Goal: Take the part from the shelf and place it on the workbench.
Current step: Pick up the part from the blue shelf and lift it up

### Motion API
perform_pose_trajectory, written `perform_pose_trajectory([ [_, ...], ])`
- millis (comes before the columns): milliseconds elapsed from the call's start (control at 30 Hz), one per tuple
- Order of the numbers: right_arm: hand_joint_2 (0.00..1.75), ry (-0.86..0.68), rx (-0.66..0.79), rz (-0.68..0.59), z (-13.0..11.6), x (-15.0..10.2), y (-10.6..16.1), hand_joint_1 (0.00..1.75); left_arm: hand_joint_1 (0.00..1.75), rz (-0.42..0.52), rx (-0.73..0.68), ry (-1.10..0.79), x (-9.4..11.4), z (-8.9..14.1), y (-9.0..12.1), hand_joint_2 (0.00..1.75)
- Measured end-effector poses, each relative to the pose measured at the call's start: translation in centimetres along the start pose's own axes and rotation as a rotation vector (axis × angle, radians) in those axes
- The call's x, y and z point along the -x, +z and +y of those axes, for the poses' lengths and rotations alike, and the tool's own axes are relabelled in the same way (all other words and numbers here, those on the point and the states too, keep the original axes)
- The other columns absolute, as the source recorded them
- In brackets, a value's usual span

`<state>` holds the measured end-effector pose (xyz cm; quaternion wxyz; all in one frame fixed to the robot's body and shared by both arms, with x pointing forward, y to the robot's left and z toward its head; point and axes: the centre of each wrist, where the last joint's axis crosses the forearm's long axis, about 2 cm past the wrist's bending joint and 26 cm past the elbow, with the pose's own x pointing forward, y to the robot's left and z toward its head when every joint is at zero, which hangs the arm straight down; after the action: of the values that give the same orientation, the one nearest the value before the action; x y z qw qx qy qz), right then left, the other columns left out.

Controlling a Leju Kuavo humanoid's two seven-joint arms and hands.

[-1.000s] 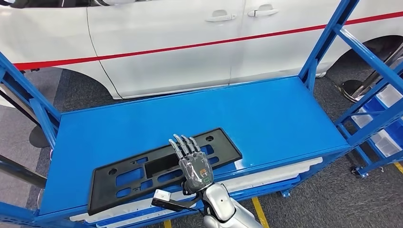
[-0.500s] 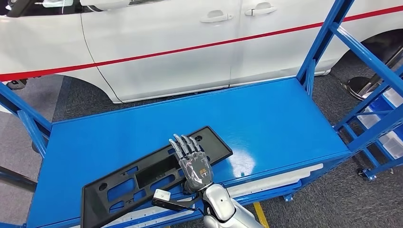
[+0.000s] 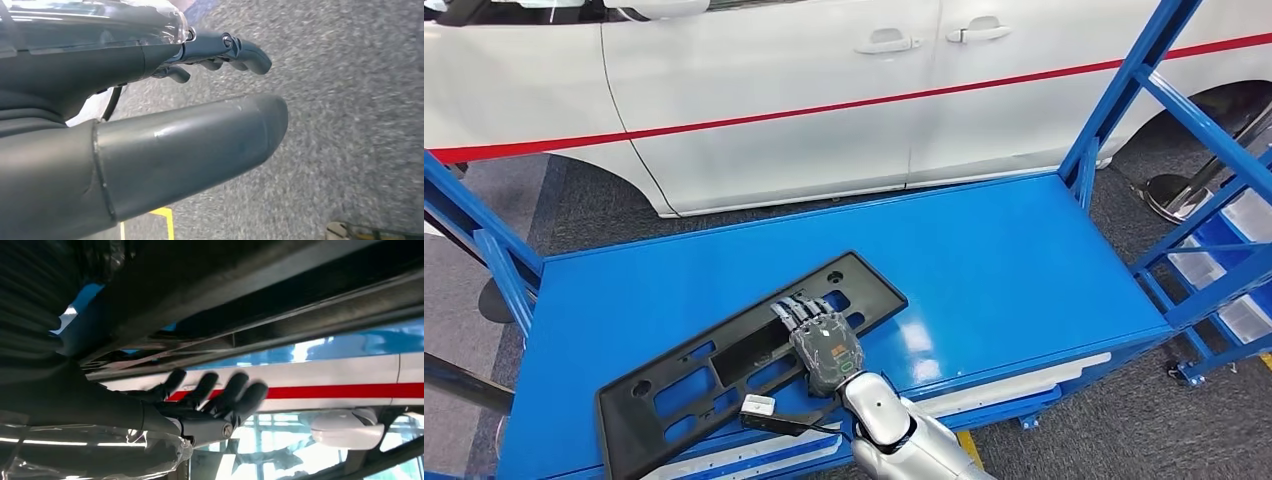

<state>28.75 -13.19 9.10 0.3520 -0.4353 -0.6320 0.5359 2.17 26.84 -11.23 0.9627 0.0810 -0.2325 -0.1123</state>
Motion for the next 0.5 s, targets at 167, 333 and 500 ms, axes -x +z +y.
perform_pose_trajectory([
  [167,1.75,0.016,-0.011,-0.003,0.24,0.33,-0.34,1.68,0.00,-0.007,0.020,-0.009,-0.22,-0.66,0.09,0.00],
  [333,1.75,0.022,-0.008,-0.005,0.25,0.48,-0.52,1.66,0.00,-0.014,0.027,-0.014,-0.40,-0.82,0.07,0.00],
  [500,1.75,0.024,-0.010,-0.006,0.31,0.53,-0.55,1.66,0.00,-0.015,0.031,-0.014,-0.43,-0.93,0.08,0.00],
])
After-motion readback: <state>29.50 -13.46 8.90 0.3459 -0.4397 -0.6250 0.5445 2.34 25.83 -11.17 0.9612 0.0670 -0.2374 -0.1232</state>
